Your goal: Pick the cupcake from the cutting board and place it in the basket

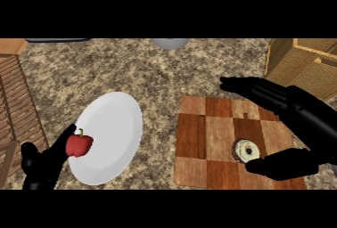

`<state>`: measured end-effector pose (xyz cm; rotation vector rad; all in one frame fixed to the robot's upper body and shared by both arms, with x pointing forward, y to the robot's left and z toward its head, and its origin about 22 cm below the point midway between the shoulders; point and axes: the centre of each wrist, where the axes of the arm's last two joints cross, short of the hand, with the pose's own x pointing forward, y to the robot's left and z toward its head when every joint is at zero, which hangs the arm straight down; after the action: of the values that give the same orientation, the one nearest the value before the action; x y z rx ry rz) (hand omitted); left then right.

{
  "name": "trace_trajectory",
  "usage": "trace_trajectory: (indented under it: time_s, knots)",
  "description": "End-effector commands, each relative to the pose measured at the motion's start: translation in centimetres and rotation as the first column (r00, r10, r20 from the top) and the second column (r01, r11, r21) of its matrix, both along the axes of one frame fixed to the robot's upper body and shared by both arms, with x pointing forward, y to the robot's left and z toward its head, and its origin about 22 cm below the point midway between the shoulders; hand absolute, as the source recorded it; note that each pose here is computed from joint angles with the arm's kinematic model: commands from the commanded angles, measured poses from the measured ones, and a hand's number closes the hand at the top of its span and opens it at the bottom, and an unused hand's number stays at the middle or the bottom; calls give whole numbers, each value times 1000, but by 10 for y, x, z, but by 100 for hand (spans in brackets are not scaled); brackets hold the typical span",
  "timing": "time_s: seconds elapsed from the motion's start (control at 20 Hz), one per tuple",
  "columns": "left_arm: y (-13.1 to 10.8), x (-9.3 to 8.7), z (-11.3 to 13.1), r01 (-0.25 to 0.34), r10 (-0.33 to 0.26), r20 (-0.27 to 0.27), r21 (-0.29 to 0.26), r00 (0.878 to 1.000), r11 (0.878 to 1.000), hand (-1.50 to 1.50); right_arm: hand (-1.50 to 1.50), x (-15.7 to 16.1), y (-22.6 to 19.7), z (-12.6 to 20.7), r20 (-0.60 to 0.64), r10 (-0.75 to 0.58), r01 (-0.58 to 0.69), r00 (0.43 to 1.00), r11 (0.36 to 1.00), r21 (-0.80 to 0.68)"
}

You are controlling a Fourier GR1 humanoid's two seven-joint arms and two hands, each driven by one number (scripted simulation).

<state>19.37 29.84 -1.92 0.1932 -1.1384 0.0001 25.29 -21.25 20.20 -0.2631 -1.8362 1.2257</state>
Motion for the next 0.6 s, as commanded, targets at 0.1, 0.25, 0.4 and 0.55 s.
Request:
trace_trajectory:
  time_s: [0.1,0.25,0.4,0.55]
  knots:
    - [-6,-4,-25,-4,3,-128,-6,992,1000,0,-150,-17,-20,85,76,-33,52,997,959,-278]
    - [0,-15,-25,-5,6,-136,3,991,1000,0,-150,-15,-39,104,-25,-39,26,999,918,-397]
    - [-3,-5,-21,21,-23,-114,-11,993,1000,0,-150,-10,-50,125,-119,-52,-14,991,869,-495]
    - [-1,-11,-25,25,-29,-123,-33,992,999,0,-150,-16,-59,142,-152,-53,-43,987,825,-563]
